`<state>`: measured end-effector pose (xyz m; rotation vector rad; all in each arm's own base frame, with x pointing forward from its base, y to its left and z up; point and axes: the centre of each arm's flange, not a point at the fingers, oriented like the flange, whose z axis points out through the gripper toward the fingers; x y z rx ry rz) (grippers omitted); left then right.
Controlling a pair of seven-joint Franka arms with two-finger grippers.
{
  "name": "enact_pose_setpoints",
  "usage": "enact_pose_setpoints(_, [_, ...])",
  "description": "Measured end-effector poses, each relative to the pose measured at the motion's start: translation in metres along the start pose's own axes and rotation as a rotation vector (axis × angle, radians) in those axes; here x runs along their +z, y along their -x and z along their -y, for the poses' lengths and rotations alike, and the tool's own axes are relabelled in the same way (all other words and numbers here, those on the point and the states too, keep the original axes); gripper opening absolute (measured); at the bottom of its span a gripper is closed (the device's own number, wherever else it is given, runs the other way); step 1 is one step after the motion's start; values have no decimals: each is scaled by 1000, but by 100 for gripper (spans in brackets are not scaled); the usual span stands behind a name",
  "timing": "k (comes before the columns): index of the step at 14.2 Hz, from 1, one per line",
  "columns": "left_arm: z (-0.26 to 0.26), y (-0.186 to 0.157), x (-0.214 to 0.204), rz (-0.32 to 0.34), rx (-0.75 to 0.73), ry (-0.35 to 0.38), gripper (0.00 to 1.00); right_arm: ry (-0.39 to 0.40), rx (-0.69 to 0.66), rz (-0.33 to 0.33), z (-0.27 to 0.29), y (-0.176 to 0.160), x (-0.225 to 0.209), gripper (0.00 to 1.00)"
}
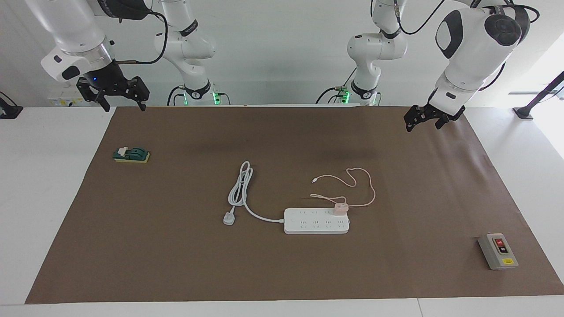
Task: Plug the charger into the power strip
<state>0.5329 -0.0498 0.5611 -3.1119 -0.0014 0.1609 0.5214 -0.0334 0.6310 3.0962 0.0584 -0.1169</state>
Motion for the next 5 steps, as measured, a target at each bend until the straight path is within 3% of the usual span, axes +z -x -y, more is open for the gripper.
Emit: enact_pose_setpoints(5, [0, 0, -3, -9, 0, 2, 100, 0, 0, 0, 0, 0, 0, 100])
